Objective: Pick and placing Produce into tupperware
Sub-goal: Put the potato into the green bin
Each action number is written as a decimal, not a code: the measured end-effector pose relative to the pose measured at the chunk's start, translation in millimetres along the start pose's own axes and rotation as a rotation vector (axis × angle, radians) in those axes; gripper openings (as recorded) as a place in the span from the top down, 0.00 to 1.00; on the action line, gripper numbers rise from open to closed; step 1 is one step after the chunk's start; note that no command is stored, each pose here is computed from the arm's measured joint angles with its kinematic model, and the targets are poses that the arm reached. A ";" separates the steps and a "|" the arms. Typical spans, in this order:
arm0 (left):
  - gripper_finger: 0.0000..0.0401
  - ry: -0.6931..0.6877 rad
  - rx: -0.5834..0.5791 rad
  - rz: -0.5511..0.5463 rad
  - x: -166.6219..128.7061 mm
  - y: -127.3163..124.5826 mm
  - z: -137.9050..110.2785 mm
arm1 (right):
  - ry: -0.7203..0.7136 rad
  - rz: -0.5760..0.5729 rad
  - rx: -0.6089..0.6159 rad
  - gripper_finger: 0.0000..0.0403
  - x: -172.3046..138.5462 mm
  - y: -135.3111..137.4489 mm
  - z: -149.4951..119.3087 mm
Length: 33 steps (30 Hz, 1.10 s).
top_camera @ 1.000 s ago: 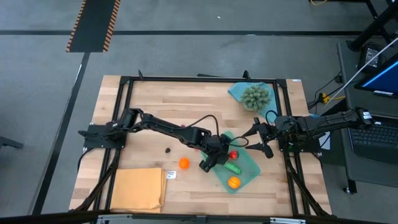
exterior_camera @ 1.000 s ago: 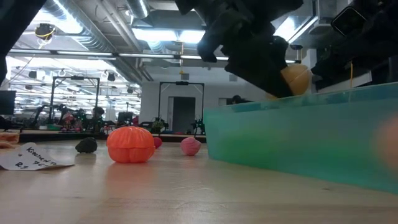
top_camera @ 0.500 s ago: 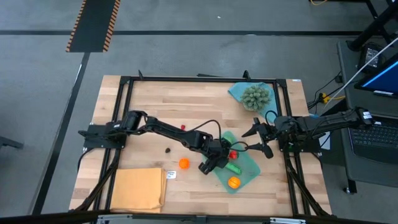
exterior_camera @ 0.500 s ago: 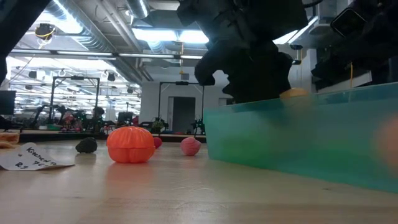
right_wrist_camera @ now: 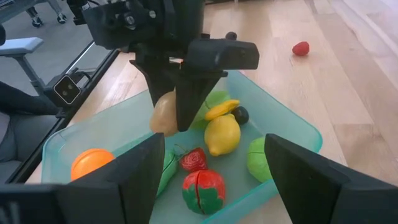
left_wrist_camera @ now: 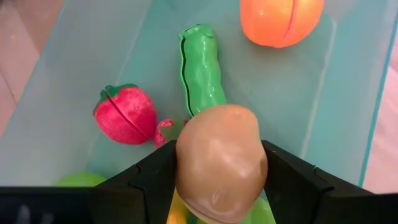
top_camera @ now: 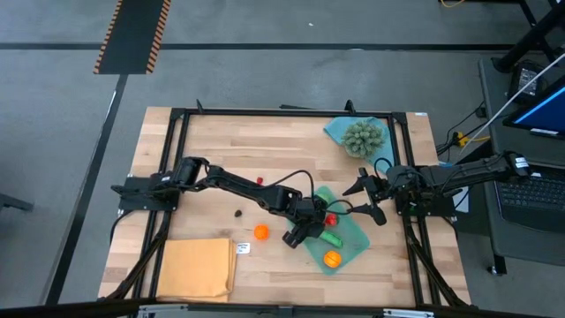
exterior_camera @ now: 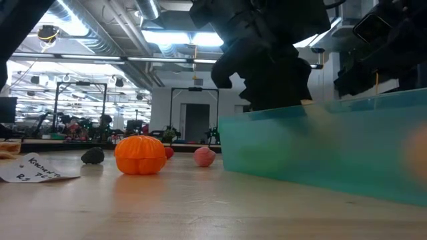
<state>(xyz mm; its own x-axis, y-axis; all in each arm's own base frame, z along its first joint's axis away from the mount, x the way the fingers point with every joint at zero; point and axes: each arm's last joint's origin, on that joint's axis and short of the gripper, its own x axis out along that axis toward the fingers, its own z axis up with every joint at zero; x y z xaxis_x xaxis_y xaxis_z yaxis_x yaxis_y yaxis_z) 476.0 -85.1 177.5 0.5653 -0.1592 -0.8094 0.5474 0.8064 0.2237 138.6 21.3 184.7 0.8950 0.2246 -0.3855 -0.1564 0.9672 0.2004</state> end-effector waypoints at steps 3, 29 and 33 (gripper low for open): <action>0.47 0.004 -0.011 0.009 0.0 0.4 -0.1 | -0.001 0.000 0.000 0.31 0.0 0.0 0.0; 0.37 0.048 -0.078 0.103 -0.2 2.9 -1.5 | -0.004 0.000 0.000 0.31 0.0 0.0 0.3; 0.34 0.056 -0.075 0.097 -5.3 1.2 -0.3 | -0.004 0.000 0.000 0.31 0.0 0.1 0.3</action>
<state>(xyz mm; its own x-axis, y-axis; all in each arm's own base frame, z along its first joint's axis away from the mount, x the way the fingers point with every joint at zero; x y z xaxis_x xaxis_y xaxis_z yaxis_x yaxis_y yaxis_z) 473.5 -83.2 181.9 0.5770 -0.0485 -0.8153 0.4434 0.8569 0.2629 138.7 21.3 185.0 0.8966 0.2245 -0.3816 -0.1569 0.9671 0.2004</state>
